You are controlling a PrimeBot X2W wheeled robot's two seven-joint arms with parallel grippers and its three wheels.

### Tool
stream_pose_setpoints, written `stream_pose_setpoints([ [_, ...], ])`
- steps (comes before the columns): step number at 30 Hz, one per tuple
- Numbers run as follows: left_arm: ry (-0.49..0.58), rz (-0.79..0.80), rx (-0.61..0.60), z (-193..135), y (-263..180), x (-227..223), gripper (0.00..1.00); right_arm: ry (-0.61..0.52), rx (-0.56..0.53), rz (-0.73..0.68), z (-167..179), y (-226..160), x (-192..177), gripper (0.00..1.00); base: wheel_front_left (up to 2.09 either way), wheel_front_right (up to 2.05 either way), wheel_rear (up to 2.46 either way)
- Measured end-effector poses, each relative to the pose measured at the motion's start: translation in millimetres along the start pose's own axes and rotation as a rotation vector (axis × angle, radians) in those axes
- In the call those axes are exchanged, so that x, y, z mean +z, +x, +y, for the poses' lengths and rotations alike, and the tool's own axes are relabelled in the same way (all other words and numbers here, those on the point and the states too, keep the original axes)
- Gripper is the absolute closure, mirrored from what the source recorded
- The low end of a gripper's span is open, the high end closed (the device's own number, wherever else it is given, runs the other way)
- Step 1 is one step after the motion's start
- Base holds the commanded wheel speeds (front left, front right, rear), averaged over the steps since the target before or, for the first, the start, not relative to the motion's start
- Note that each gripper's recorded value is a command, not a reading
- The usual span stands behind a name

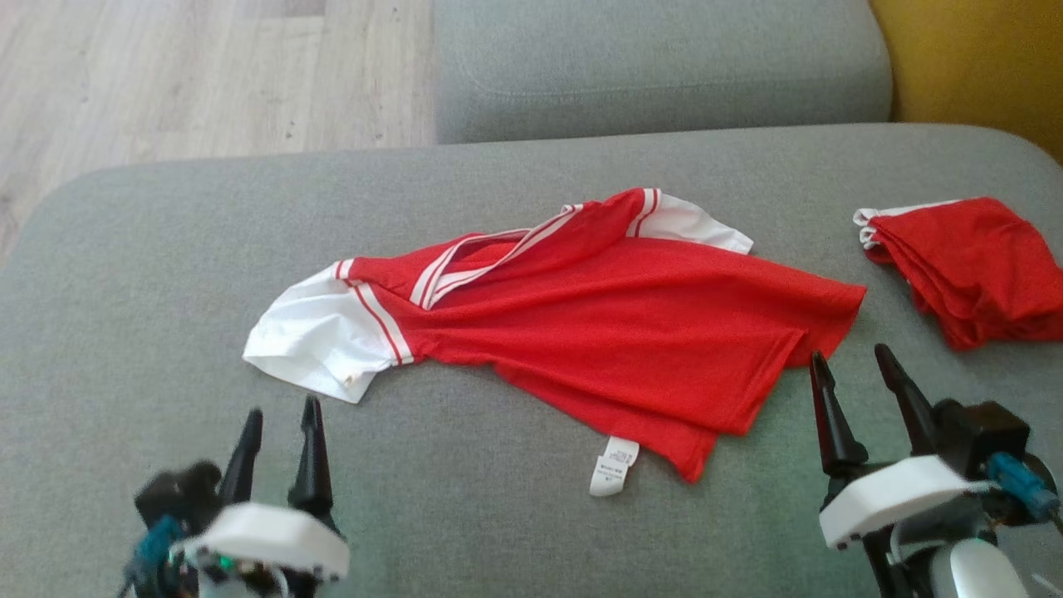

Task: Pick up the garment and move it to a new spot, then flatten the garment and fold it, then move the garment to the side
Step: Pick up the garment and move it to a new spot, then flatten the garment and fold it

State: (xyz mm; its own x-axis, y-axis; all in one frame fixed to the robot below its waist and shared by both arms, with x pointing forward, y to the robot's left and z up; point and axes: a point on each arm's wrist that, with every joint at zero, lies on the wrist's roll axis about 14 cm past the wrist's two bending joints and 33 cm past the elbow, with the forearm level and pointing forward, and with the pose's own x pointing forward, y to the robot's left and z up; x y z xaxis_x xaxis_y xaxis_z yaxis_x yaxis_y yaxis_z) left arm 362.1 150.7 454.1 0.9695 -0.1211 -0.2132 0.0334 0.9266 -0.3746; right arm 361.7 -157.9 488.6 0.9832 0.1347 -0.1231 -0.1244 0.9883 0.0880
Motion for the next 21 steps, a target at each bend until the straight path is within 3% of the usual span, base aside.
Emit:
stream_pose_setpoints([
  [9, 0.01, -0.012, 0.038, 0, -35, -12, 0.0, 0.007, 0.004, 0.012, 3, -12, -10, 0.0, 0.0, 0.0, 0.0],
  [21, 0.019, -0.012, 0.035, -4, -43, -16, 0.0, 0.019, 0.01, 0.039, 6, -21, -22, 0.0, 0.0, 0.0, 0.0],
])
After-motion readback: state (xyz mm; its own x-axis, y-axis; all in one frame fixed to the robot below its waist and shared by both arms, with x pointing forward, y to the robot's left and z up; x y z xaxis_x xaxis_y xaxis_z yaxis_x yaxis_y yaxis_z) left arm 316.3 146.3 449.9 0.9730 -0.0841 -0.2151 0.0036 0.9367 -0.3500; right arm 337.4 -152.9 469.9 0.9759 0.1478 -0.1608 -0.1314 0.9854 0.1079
